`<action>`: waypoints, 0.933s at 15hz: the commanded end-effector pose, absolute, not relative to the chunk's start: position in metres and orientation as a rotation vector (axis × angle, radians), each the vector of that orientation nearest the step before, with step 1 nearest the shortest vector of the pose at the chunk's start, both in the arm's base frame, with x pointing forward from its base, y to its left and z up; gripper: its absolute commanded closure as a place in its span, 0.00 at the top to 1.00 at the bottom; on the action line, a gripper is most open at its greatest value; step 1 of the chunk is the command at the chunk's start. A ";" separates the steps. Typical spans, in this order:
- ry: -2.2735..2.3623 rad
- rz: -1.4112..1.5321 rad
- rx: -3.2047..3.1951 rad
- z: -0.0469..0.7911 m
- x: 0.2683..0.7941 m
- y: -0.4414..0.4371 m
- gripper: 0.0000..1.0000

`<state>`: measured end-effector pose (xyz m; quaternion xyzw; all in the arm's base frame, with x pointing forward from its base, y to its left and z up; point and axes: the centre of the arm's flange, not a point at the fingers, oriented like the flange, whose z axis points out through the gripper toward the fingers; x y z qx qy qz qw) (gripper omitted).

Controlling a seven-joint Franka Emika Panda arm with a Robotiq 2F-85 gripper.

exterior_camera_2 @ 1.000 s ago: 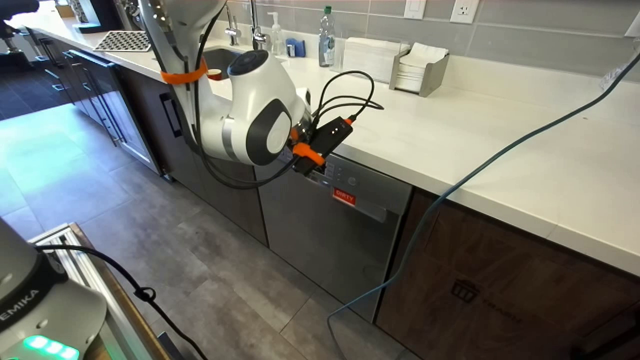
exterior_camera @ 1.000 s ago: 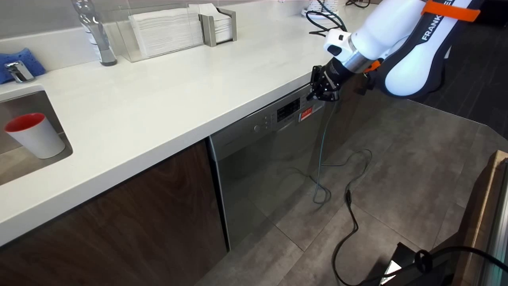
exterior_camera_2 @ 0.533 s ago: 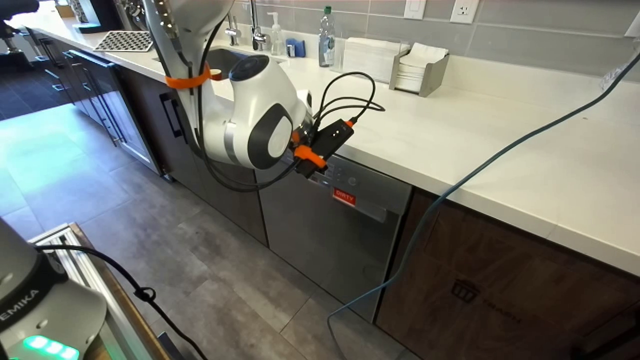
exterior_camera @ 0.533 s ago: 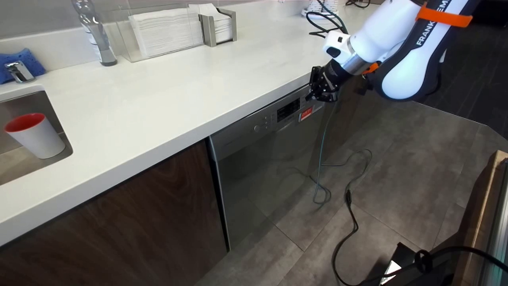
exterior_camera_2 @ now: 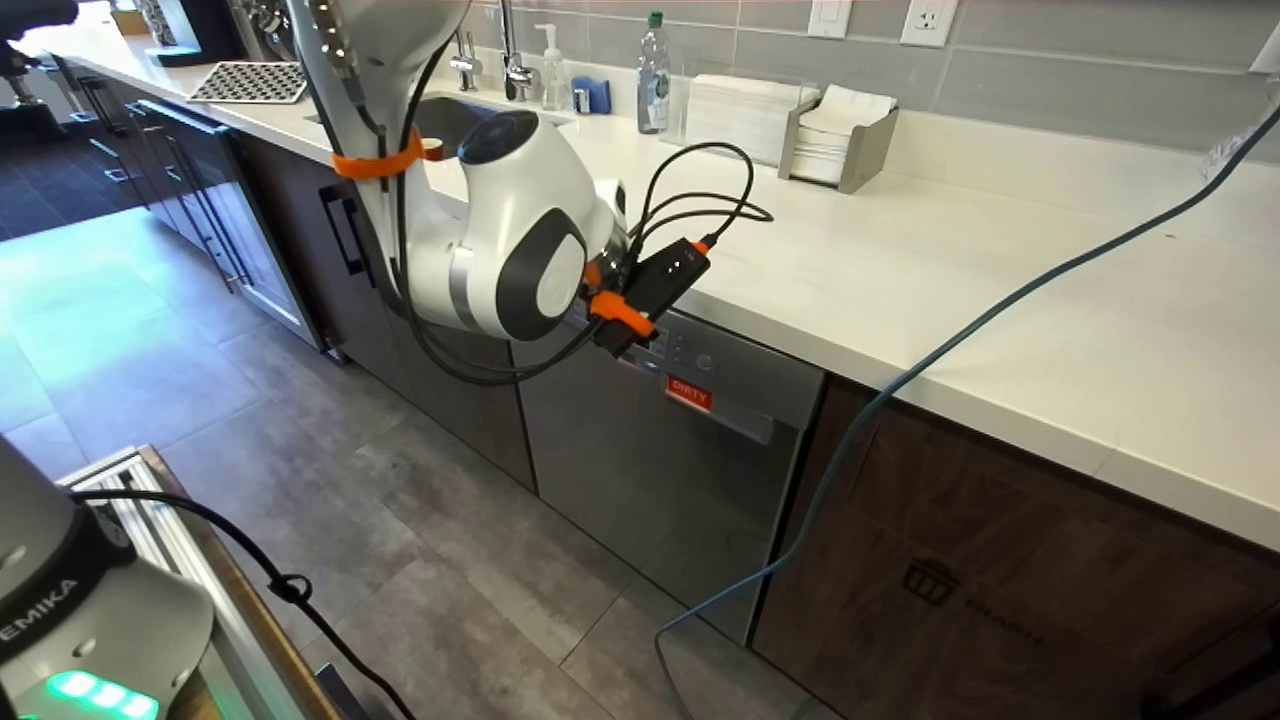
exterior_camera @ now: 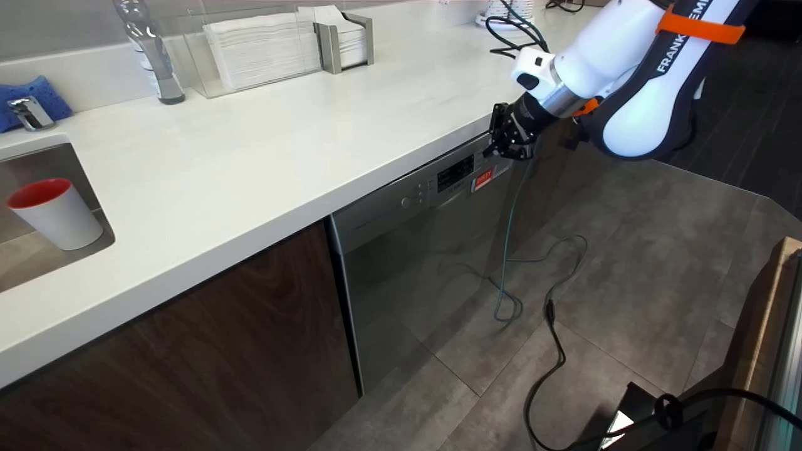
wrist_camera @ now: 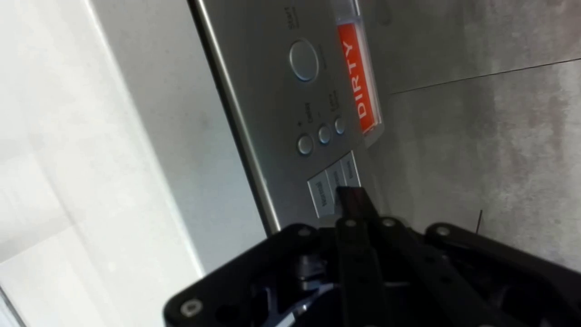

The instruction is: Press a button on the dishwasher

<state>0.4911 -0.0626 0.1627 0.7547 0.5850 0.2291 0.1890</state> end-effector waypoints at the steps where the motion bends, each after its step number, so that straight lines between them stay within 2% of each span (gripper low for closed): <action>1: 1.637 0.662 2.095 0.157 0.493 -0.061 0.00; 14: 1.629 0.680 2.095 0.153 0.506 -0.061 0.00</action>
